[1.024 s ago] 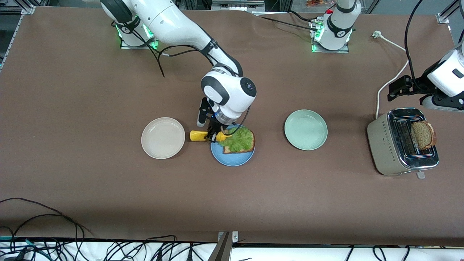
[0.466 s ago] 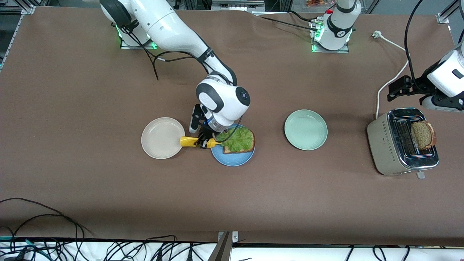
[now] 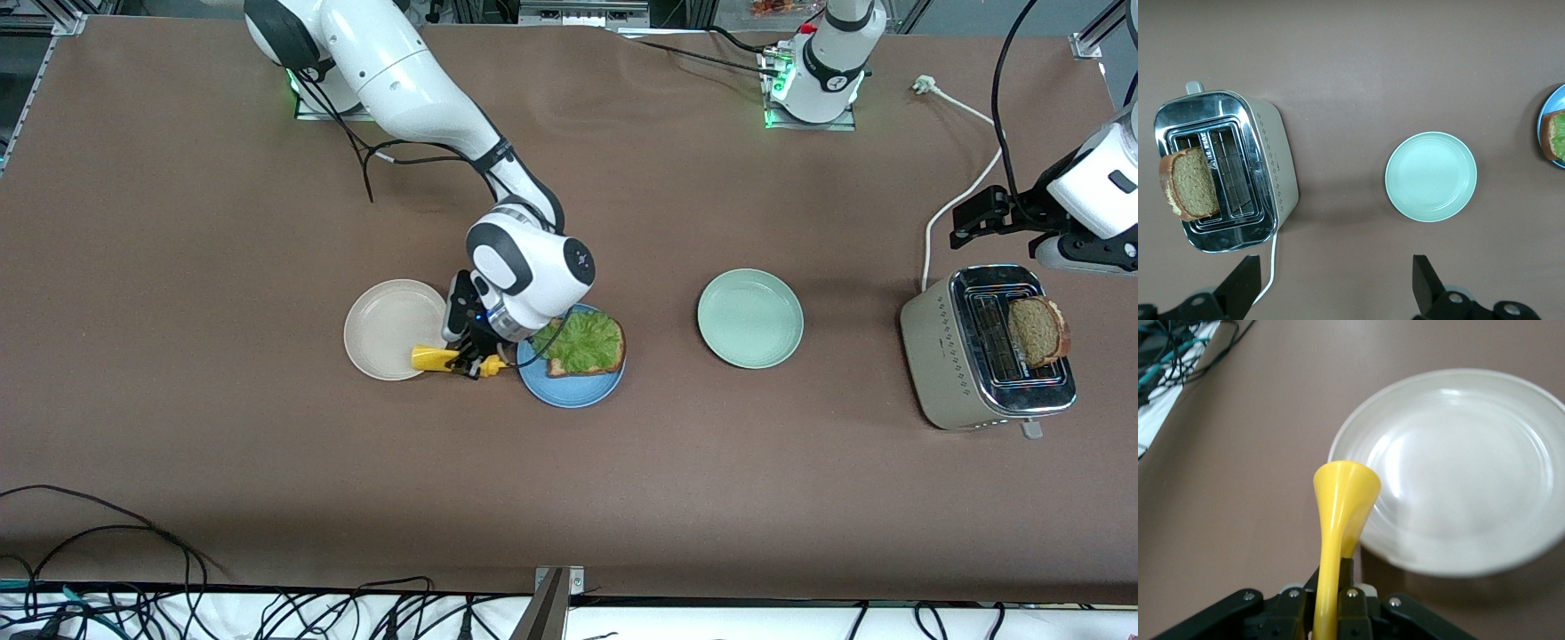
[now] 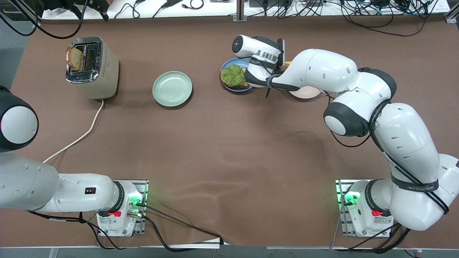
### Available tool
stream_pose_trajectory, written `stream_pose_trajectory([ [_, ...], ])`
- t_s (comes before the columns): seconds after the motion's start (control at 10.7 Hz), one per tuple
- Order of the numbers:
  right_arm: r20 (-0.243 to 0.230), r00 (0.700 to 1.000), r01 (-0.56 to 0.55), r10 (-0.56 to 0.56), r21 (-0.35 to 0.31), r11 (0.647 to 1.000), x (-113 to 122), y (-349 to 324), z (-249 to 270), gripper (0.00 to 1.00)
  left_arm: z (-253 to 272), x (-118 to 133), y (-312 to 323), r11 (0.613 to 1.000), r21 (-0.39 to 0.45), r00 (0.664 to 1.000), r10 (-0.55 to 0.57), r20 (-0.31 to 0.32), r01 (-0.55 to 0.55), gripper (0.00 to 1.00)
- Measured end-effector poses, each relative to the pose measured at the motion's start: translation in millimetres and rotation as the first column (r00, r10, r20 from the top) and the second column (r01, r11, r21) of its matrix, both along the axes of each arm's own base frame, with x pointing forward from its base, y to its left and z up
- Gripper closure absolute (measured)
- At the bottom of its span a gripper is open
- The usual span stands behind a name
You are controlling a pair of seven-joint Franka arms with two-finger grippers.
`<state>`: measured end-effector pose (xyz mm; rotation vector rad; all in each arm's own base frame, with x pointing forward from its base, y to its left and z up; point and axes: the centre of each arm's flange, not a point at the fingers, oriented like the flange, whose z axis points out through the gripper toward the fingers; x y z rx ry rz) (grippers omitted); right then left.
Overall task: Make sandwich in blue plate with both arms
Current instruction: 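Carry the mustard bottle back beside the white plate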
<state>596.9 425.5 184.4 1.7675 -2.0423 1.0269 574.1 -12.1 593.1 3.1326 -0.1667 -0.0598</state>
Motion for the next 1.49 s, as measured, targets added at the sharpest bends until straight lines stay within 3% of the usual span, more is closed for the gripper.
stream_pose_trajectory([
  [0.28,-0.039,0.999,0.038,-0.039,-0.017,0.999,33,-47,16,0.91,0,0,0,1.0,0.0,1.0,0.0,0.0,0.0,0.0],
  [0.56,-0.164,0.985,0.054,-0.046,0.043,0.998,61,-95,56,0.91,0,0,0,1.0,0.0,1.0,0.0,0.0,0.0,0.0],
  [0.84,-0.307,0.952,0.061,-0.007,0.169,0.984,101,-186,102,0.91,0,0,0,1.0,0.0,1.0,0.001,0.0,-0.001,0.0],
  [1.02,-0.352,0.935,0.06,0.034,0.253,0.966,115,-231,126,0.91,-2,1,2,1.0,0.0,1.0,0.004,-0.004,-0.004,0.0],
  [1.3,-0.326,0.939,0.018,0.107,0.359,0.933,121,-248,141,0.91,-23,15,31,0.999,0.003,0.999,0.053,-0.002,-0.053,0.0],
  [1.49,-0.285,0.939,-0.033,0.191,0.478,0.878,116,-280,157,0.91,-57,29,53,0.996,0.01,0.995,0.089,-0.039,-0.089,0.0],
])
